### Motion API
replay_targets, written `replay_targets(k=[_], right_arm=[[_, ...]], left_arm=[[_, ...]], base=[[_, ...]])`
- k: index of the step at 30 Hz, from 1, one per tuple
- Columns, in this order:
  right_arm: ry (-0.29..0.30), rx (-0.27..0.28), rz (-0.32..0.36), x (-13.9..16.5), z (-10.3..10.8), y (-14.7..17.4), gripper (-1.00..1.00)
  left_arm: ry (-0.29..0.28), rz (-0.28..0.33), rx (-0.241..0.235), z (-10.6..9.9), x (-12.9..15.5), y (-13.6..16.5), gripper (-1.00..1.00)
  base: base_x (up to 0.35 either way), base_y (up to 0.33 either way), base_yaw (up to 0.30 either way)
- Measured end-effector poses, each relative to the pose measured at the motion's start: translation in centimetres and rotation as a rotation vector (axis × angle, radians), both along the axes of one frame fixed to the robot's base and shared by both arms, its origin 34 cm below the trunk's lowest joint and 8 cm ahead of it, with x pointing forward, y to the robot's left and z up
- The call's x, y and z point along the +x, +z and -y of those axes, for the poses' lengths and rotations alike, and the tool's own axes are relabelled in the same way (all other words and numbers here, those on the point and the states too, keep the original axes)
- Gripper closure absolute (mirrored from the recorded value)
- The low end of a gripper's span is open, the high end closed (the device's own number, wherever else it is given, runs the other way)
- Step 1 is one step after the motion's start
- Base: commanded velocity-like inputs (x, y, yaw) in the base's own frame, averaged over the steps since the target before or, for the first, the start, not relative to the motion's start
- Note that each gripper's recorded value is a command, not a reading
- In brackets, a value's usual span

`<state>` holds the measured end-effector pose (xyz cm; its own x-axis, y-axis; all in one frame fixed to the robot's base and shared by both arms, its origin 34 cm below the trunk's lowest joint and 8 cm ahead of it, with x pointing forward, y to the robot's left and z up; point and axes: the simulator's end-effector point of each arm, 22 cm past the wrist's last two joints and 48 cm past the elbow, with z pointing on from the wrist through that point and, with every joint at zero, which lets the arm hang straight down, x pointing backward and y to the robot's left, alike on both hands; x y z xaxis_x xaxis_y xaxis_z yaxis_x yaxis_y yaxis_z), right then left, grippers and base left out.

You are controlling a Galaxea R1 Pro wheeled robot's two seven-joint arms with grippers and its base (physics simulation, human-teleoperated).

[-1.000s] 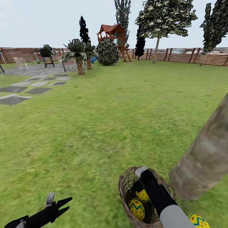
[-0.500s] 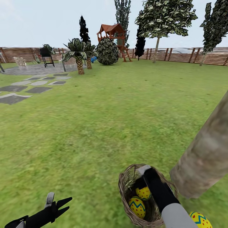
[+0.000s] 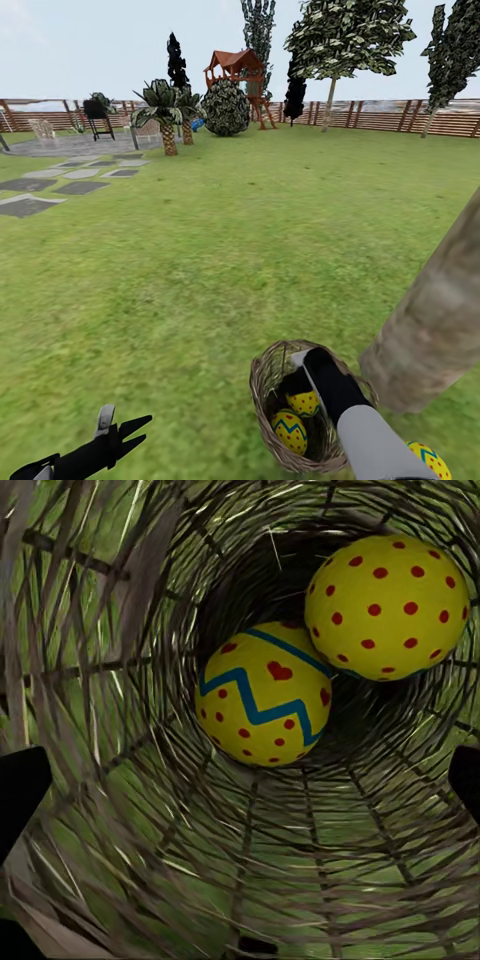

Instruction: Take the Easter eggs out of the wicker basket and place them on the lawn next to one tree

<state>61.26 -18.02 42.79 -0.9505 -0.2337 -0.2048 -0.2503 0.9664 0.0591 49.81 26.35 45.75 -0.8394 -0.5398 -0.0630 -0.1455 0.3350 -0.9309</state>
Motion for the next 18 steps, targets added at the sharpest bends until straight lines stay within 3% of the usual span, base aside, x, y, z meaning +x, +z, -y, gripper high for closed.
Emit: replay_targets(k=[5, 10, 18], right_arm=[[-0.047, -0.025, 0.029, 1.4, 1.4, -0.3, -1.0], [-0.048, -0.027, 0.071, 2.5, 1.5, -0.8, -1.0], [-0.063, -0.012, 0.071, 3.0, 1.5, -3.0, -1.0]], left_arm=[[0.0, 0.0, 0.001, 0.0, -0.2, -1.1, -1.0], [0.0, 0.0, 0.0, 0.0, -0.4, -2.1, -1.0], [0.0, 0.0, 0.001, 0.0, -0.8, -3.9, -1.0]], base=[[0.0, 0.0, 0.0], [0.0, 0.0, 0.0], [0.0, 0.0, 0.0]])
